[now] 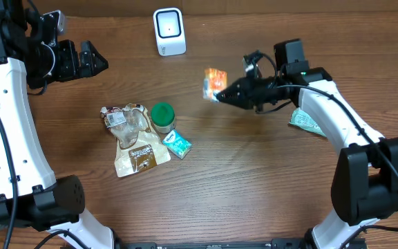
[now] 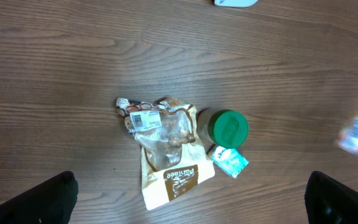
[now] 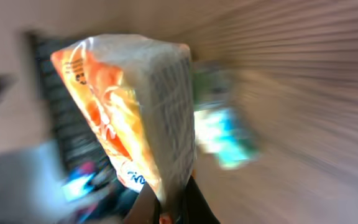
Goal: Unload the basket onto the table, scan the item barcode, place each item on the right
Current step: 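Lift the orange packet and carry it toward the scanner, then hold the orange packet in front of the scanner window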
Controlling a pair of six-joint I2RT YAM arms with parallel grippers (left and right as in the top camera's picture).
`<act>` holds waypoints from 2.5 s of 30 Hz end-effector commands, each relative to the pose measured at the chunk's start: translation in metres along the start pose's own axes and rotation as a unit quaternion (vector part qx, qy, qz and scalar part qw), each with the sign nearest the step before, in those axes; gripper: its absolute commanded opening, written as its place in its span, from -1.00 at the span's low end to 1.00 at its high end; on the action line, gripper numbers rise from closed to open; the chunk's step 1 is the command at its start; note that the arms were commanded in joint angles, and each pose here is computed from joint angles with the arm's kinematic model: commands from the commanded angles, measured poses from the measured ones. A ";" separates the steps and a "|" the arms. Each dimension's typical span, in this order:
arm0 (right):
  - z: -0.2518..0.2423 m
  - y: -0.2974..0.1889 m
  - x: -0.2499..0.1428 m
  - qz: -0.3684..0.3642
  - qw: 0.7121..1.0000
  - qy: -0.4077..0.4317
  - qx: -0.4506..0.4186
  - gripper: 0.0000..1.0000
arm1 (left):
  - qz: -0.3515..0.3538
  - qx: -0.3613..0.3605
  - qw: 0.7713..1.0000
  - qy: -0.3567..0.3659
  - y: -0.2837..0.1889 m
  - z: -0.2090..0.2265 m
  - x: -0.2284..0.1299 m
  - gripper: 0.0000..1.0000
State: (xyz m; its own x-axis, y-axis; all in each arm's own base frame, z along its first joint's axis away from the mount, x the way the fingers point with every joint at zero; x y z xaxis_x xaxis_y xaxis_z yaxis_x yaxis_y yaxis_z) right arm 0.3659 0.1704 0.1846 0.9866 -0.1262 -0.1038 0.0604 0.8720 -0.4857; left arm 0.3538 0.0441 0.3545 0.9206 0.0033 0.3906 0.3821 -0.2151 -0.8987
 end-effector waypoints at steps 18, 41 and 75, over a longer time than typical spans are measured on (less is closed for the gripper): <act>0.070 -0.062 0.040 -0.245 0.884 -0.105 -0.383 -0.92 | -0.010 -0.003 1.000 0.014 -0.006 -0.005 0.001 0.99; 0.142 0.115 0.158 -0.471 0.530 -0.546 -0.446 -0.92 | -0.011 -0.003 1.000 0.014 -0.006 -0.005 0.001 0.99; 0.088 0.159 0.180 -0.406 0.529 -0.601 -0.441 -0.92 | -0.010 -0.003 1.000 0.014 -0.006 -0.005 0.001 0.99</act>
State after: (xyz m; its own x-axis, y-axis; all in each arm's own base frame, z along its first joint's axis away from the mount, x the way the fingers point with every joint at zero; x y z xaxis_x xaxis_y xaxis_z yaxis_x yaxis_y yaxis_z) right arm 0.5644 0.3312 0.1291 0.1193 0.6566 0.7448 0.9515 0.1385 -0.2746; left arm 0.3537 0.0441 0.3545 0.9207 0.0033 0.3902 0.3817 -0.2152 -0.8989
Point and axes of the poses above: each gripper's point midway between its finger pads, its own y axis out along the fingers, its own z axis along the line the jaws close on, x = y × z, the point moved 6 cm from there along -y, back along the fingers, and after that the axes turned 10 degrees about y, right-handed, at the moved point
